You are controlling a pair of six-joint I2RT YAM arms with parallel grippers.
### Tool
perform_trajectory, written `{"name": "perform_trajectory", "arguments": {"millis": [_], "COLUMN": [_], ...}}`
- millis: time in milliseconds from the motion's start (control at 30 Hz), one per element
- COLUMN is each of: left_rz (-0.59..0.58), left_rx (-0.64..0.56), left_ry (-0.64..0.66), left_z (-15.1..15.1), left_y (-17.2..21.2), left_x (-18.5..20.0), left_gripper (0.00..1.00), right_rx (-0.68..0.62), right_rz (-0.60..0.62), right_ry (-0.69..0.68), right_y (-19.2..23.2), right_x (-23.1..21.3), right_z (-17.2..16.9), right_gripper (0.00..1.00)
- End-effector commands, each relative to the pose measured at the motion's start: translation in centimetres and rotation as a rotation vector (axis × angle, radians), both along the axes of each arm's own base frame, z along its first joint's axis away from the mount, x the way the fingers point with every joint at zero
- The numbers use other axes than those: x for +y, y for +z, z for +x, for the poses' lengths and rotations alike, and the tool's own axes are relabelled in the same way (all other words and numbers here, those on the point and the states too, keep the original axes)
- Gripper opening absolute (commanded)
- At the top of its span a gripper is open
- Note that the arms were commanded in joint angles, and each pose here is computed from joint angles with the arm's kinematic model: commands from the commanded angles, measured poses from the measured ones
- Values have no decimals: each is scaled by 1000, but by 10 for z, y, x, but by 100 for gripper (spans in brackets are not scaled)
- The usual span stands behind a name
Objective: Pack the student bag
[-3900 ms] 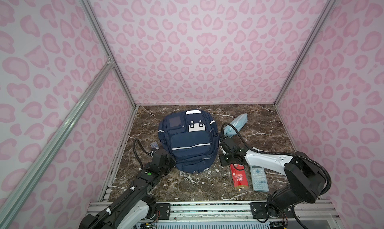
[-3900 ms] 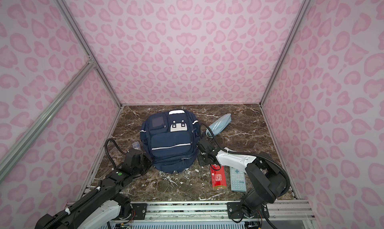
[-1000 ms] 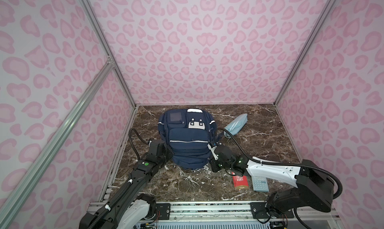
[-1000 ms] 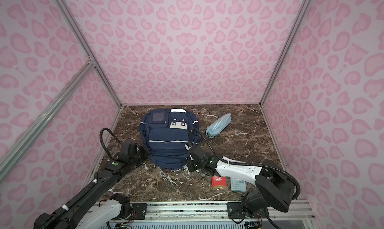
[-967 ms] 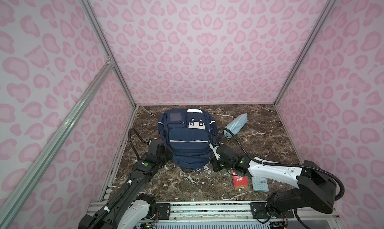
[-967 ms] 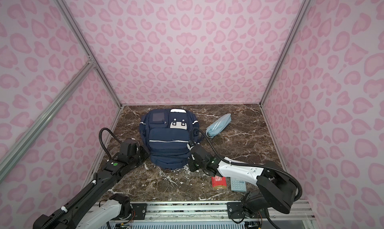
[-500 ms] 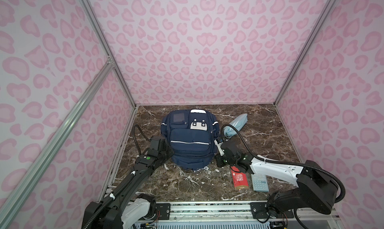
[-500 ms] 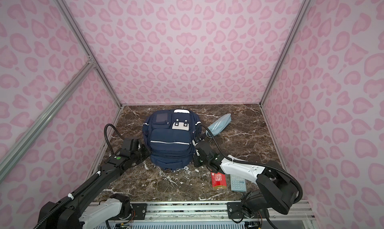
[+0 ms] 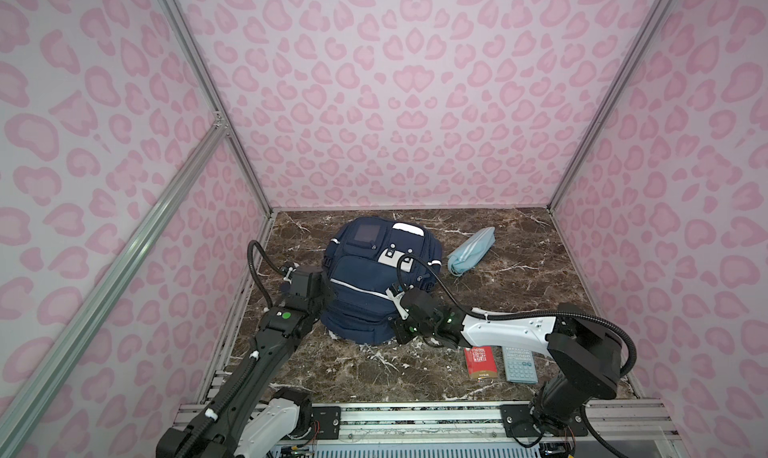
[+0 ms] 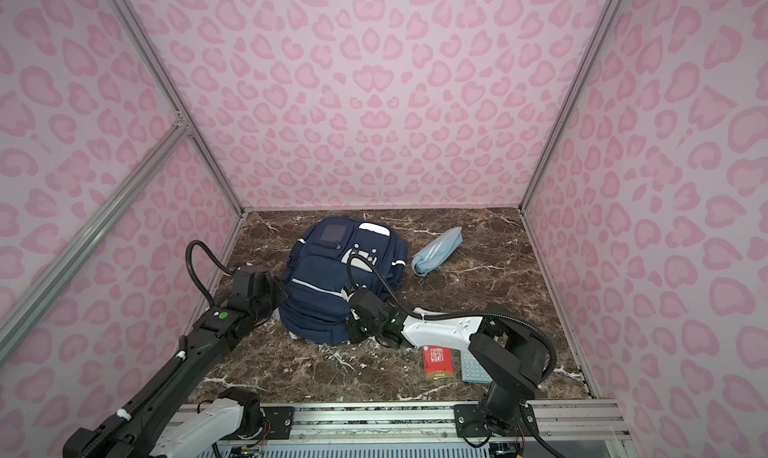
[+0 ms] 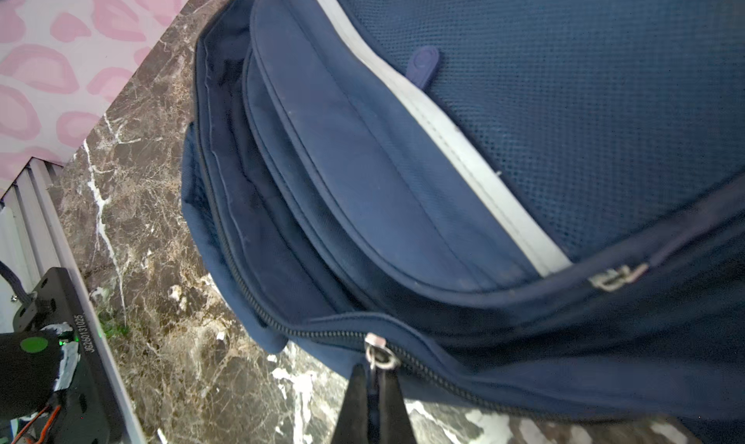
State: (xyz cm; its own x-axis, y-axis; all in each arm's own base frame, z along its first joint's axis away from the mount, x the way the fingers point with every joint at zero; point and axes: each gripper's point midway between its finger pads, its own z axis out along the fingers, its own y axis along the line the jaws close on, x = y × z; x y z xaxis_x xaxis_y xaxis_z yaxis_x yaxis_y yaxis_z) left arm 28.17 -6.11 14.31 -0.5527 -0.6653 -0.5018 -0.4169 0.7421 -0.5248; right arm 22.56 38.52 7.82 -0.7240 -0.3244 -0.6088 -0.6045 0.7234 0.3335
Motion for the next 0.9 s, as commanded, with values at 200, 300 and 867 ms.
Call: {"name": "perform_trajectory", "arguments": {"millis": [200, 300, 867], "left_rz": [-406, -362, -273], "left_rx": [126, 189, 70], "left_ry": [-77, -73, -155], "left_z": [-26, -22, -36], "left_y": [-51, -73, -30], "left_x": [-94, -101, -84], "left_gripper": [69, 57, 3], "right_rx": [-26, -37, -92], "right_rz": [26, 41, -240], "right_ry": [46, 73, -281], "right_y": [6, 10, -28], "right_x": [15, 18, -128], "right_z": [-9, -16, 66], "right_gripper": [0, 0, 0]}}
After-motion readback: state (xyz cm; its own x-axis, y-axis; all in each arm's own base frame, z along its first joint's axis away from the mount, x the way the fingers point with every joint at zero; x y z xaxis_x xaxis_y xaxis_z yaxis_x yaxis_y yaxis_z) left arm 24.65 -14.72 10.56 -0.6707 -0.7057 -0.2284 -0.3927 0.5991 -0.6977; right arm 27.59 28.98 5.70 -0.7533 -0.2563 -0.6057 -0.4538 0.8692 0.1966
